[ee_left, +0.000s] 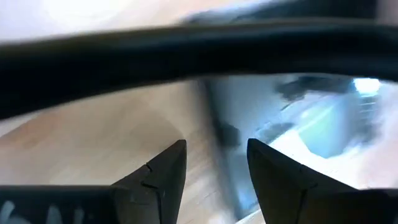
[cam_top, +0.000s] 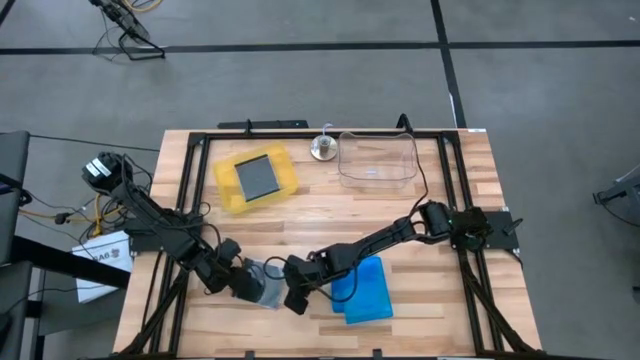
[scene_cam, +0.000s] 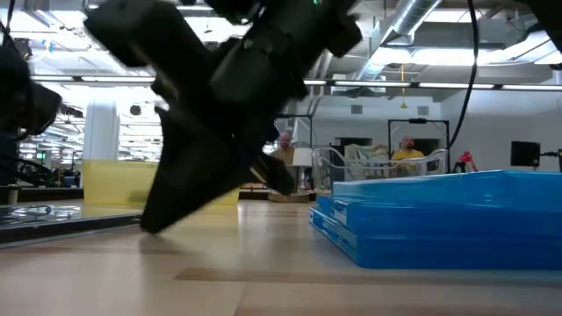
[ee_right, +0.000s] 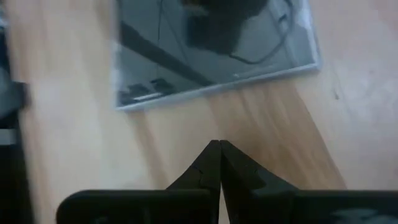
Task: Pick & place jewel cases by type
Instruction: Put the black CD case into the yellow bin
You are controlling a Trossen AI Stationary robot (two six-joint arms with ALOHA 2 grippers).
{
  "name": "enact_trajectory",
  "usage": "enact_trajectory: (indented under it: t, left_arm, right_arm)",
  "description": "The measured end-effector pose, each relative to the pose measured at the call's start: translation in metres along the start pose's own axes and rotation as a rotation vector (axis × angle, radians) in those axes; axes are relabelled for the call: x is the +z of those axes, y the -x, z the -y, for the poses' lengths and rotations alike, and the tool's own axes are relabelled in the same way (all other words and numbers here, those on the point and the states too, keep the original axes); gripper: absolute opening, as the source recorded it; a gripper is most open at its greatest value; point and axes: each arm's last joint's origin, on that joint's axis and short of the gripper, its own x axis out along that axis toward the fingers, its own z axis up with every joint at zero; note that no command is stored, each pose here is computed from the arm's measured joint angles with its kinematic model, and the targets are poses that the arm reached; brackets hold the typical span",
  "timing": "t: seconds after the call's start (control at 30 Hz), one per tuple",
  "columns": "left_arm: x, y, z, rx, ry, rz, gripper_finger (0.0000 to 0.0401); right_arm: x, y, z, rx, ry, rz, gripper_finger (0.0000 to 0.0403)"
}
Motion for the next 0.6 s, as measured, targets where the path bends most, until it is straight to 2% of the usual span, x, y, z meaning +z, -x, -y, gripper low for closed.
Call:
enact_trajectory:
  t: [0.23,0.47,0.6]
  left_arm:
    - [0.001,0.001,0.011,-0.119,0.006,0.069,0.0162]
    - [0.0,0.0,0.01,-0.105,0.001,0.057,0.0162]
    - [0.0,0.0,0.005,-0.045,-0.014,0.011,0.0162]
  right_arm:
    - [-0.004,-0.016,-0.007,0.007,0.013,-0.028,0.0]
    - [0.002,-0.015,-0.005,-0.032,0.033,0.015,0.0]
    - [0.005,-0.015,-0.001,-0.013,0.023,-0.004,0.0]
